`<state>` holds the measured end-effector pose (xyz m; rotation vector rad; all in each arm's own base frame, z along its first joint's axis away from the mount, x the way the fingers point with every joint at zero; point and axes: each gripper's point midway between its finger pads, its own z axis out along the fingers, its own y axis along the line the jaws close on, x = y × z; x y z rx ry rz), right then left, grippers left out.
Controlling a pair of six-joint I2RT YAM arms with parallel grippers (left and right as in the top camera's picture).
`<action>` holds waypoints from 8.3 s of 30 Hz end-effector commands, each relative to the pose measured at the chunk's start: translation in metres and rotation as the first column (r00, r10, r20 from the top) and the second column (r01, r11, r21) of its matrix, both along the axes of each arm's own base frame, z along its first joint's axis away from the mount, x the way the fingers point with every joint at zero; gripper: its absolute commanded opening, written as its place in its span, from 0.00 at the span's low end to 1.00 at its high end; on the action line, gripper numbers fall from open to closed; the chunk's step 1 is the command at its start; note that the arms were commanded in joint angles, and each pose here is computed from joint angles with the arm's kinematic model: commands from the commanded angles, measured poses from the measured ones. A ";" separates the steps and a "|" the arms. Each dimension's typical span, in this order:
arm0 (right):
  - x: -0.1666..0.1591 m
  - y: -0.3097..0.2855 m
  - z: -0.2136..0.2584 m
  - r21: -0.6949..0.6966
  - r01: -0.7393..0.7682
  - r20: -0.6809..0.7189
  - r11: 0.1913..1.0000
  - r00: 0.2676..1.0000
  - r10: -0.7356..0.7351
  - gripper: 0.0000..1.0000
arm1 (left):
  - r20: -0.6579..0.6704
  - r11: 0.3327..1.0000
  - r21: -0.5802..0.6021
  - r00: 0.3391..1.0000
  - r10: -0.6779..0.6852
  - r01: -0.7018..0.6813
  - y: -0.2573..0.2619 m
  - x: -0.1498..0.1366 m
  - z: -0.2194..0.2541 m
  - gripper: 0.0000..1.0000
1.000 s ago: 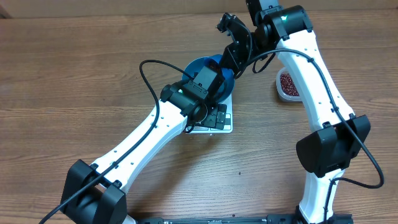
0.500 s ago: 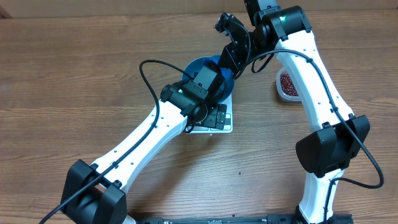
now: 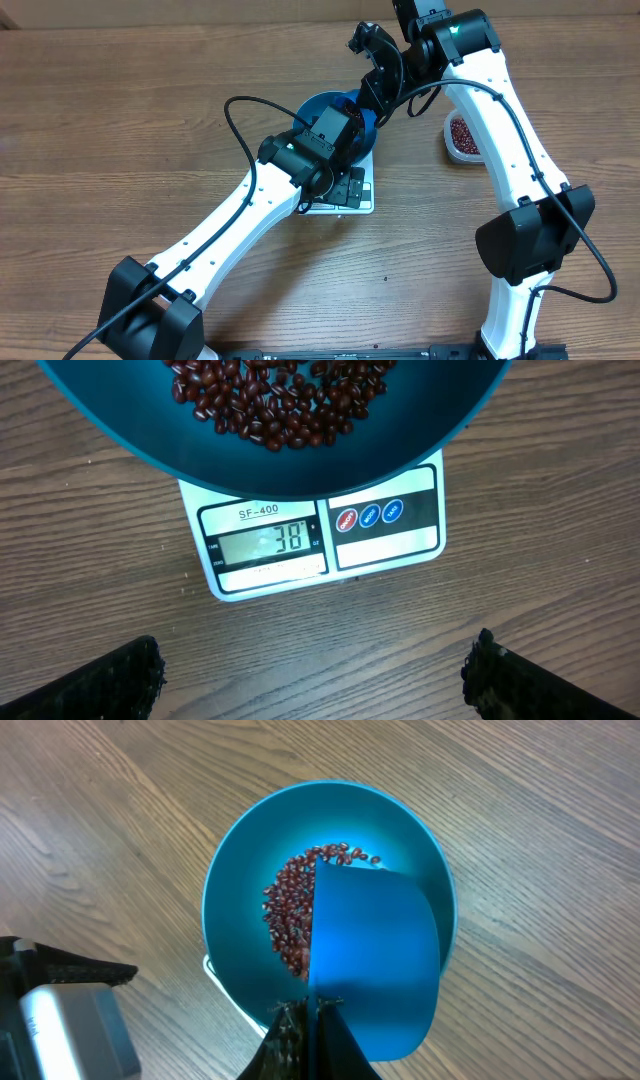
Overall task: Scoop item into bowl and weigh 150g on scale
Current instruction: 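Hold the scoop tilted over the bowl, pouring beans with the right gripper, then tip the scoop further over the bowl to empty it, right gripper, then move the empty scoop back to the bean tub with the right gripper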
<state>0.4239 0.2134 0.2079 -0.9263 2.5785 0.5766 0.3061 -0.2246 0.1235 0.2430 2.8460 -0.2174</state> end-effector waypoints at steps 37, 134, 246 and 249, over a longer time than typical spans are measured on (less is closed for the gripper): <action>0.019 0.005 0.017 -0.013 0.074 0.102 0.997 0.992 -0.073 0.04 | -0.014 1.000 0.008 1.000 -0.017 0.017 0.001 -0.002 -0.006 1.00; -0.003 0.015 0.053 -0.057 0.082 0.190 0.995 0.979 -0.070 0.04 | -0.014 1.000 0.008 1.000 -0.017 0.017 0.001 -0.002 -0.006 0.99; 0.005 -0.047 0.078 0.286 0.295 -0.118 0.912 0.955 -0.272 0.04 | -0.014 1.000 0.008 1.000 -0.017 0.017 0.001 -0.002 -0.006 0.99; 0.009 -0.083 0.074 0.265 0.370 -0.145 0.891 0.928 -0.342 0.04 | -0.014 1.000 0.008 1.000 -0.017 0.017 0.001 -0.002 -0.006 1.00</action>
